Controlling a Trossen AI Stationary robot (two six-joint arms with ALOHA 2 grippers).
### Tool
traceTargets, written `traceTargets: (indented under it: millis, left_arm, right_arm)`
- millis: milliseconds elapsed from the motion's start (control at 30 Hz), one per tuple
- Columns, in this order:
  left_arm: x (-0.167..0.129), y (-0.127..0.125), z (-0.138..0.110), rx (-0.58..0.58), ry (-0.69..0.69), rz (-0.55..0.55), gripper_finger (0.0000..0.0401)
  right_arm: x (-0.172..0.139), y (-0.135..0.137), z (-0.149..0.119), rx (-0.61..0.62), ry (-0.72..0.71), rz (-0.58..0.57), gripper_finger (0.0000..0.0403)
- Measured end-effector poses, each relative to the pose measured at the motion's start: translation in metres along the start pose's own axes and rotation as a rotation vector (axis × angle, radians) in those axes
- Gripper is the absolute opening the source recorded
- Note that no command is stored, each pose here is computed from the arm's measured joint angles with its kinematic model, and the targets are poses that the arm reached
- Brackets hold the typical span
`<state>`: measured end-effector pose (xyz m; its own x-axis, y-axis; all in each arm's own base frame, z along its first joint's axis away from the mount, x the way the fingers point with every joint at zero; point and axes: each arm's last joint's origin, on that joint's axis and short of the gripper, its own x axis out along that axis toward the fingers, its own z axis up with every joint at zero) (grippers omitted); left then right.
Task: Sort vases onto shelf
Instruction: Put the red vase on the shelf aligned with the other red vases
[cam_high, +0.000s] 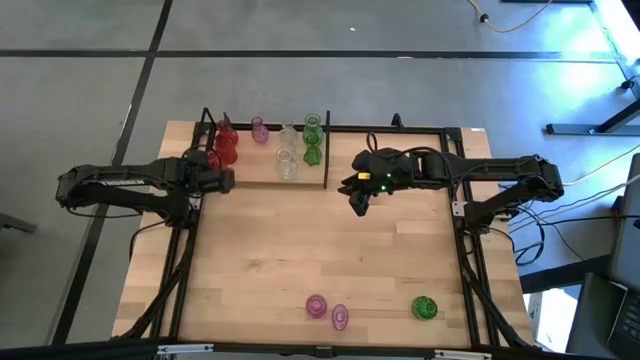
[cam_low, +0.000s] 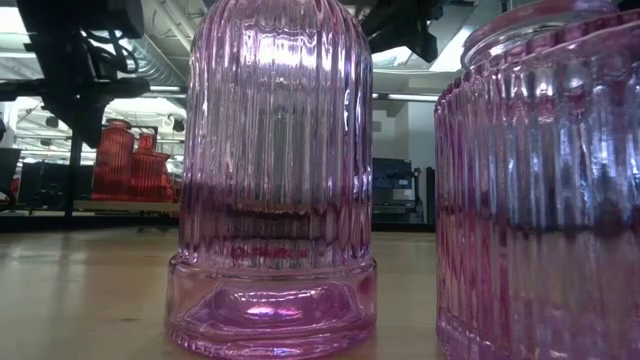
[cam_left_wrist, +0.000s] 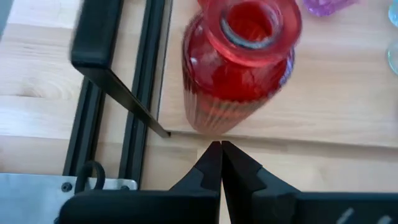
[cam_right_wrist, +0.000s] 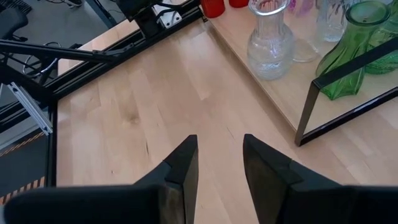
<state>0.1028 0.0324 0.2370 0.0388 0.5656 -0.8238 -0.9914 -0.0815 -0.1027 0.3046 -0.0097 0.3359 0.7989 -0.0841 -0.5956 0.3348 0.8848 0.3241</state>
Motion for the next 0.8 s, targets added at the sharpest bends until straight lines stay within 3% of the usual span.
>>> traceTargets:
  millis: [800]
  left_arm:
    - [0.007, -0.006, 0.014, -0.029, -0.067, -0.018, 0.0]
  right_arm:
    - [0.0, 0.0, 0.0, 0.002, 0.0, -0.001, 0.0111]
